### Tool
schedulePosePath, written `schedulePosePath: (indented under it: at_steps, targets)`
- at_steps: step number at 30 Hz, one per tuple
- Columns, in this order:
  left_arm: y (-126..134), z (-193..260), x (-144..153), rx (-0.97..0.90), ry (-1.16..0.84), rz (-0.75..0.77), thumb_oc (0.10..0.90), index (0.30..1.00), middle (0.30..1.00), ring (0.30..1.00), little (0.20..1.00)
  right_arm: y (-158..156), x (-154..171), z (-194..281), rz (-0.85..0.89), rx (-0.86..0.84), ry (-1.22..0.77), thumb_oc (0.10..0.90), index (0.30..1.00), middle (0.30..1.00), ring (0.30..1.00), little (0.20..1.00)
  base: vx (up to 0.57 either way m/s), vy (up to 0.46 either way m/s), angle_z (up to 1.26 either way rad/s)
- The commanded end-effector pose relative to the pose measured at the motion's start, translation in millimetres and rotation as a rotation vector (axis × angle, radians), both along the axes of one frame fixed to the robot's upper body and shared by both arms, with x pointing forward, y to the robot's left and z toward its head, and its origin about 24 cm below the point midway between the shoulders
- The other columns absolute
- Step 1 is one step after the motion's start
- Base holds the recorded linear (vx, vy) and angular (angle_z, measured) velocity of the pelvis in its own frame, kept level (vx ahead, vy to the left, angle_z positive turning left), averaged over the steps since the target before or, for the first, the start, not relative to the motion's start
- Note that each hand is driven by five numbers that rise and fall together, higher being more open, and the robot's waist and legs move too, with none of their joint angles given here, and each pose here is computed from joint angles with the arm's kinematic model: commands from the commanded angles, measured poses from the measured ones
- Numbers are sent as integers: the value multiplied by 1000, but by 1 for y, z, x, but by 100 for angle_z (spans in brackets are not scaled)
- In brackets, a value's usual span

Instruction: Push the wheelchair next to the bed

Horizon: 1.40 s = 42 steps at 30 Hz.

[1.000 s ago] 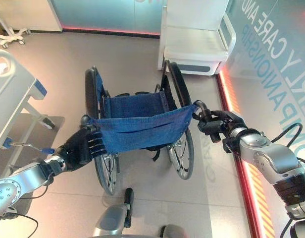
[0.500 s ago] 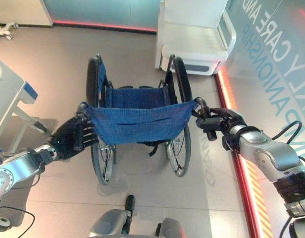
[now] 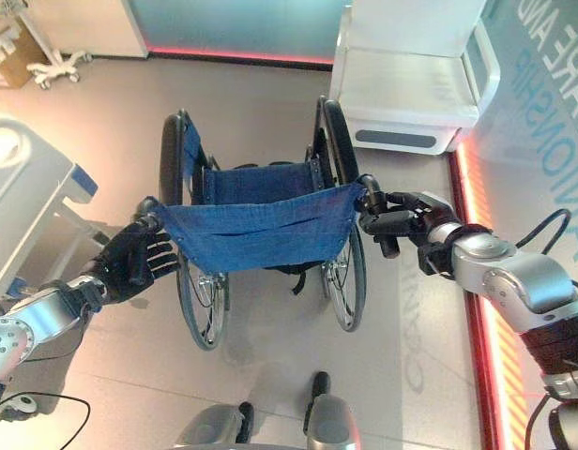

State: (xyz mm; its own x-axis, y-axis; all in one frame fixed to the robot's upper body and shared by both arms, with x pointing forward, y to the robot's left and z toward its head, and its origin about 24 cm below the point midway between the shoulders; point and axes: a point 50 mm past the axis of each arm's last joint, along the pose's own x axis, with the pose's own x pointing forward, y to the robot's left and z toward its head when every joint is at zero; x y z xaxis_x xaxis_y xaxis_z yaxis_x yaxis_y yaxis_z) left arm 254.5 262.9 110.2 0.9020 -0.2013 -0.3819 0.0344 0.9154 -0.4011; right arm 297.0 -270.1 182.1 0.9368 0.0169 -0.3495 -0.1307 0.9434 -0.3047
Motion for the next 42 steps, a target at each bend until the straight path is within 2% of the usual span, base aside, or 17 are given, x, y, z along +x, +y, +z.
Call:
schedulePosePath:
  at_steps: [1, 6, 13, 20, 26, 37, 42]
  targets:
    - [21, 66, -5, 22, -305, 91, 400, 300, 300, 300, 300, 40, 10, 47, 228, 88, -211, 400, 300, 300, 300, 300, 347, -321, 25]
    - [27, 65, -15, 28, -323, 90, 400, 300, 300, 300, 300, 52, 8, 51, 252, 92, -226, 400, 300, 300, 300, 300, 327, -229, -6]
    - [50, 64, -21, 45, -332, 184, 400, 300, 300, 300, 300, 73, 18, 52, 320, 91, -238, 400, 300, 300, 300, 300, 429, -30, -25]
    - [37, 51, -16, 42, -329, 172, 400, 300, 300, 300, 300, 68, 20, 21, 327, 87, -218, 400, 300, 300, 300, 300, 514, 12, -25]
    - [44, 65, -12, 81, -320, 182, 400, 300, 300, 300, 300, 77, 30, 12, 358, 128, -210, 400, 300, 300, 300, 300, 449, 3, -24]
    - [38, 84, -4, 84, -382, 85, 400, 300, 300, 300, 300, 74, 28, 26, 284, 76, -291, 400, 300, 300, 300, 300, 349, -71, 60]
    - [37, 89, -2, 92, -400, 73, 400, 300, 300, 300, 300, 75, 28, 61, 285, 75, -331, 400, 300, 300, 300, 300, 467, -379, 62]
